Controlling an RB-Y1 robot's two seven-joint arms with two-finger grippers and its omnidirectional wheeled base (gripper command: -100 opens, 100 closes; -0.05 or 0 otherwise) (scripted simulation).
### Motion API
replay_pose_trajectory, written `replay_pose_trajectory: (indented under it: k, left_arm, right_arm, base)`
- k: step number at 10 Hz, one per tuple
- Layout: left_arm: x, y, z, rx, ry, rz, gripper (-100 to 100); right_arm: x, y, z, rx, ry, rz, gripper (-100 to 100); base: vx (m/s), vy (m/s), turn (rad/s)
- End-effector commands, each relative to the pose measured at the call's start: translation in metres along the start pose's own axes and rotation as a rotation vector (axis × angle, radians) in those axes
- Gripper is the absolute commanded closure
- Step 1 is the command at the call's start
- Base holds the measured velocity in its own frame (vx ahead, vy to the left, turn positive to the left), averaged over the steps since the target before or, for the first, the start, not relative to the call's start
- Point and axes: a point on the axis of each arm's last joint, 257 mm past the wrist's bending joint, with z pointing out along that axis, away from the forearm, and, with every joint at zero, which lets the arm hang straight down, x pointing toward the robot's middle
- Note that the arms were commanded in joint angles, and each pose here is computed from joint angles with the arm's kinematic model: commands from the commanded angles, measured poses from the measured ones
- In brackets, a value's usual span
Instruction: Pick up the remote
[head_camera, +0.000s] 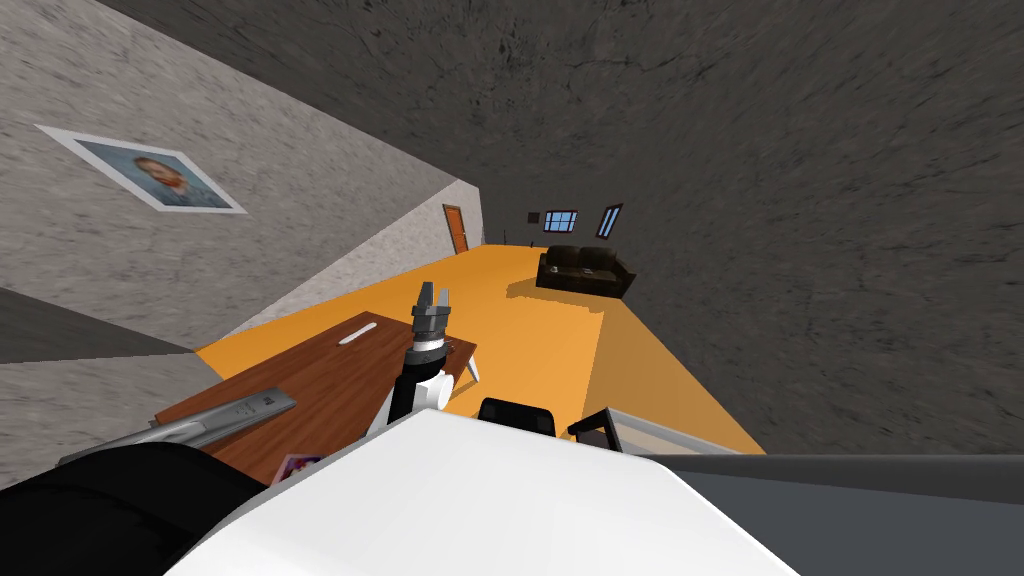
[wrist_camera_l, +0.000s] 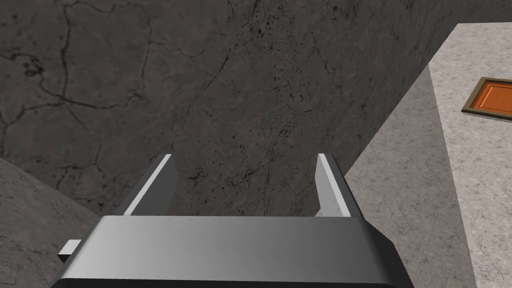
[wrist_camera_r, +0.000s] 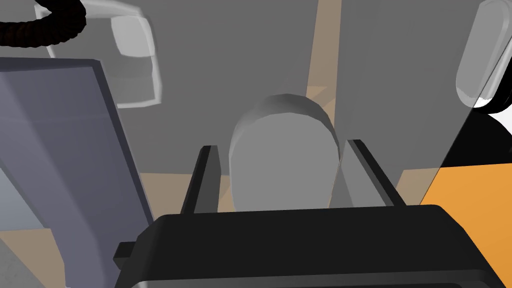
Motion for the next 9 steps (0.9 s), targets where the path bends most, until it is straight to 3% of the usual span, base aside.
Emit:
replay_pose_trajectory:
  k: [1, 3, 4, 5, 7, 8, 9]
  left_arm:
    - [0.0, 0.0, 0.0, 0.0, 0.0, 0.0, 0]
    - [0.0, 0.0, 0.0, 0.0, 0.0, 0.0, 0]
    - [0.0, 0.0, 0.0, 0.0, 0.0, 0.0, 0]
    - [0.0, 0.0, 0.0, 0.0, 0.0, 0.0, 0]
    - [0.0, 0.0, 0.0, 0.0, 0.0, 0.0, 0]
    - [0.0, 0.0, 0.0, 0.0, 0.0, 0.0, 0]
    - [0.0, 0.0, 0.0, 0.0, 0.0, 0.0, 0]
  right_arm:
    - [0.0, 0.0, 0.0, 0.0, 0.0, 0.0, 100]
    - [0.0, 0.0, 0.0, 0.0, 0.0, 0.002, 100]
    - [0.0, 0.0, 0.0, 0.0, 0.0, 0.003, 0]
    - [0.001, -0.006, -0.009, -0.007, -0.005, -0.007, 100]
    - [0.003, -0.02, -0.021, -0.007, -0.004, -0.017, 100]
    - [0.002, -0.015, -0.016, -0.005, -0.004, -0.011, 100]
    - [0.003, -0.016, -0.017, -0.005, -0.004, -0.012, 0]
  base:
    - [0.0, 0.0, 0.0]
    - [0.0, 0.0, 0.0]
    - [0.0, 0.0, 0.0]
    - [0.0, 0.0, 0.0]
    - [0.0, 0.0, 0.0]
    - [0.0, 0.0, 0.0]
    - [0.0, 0.0, 0.0]
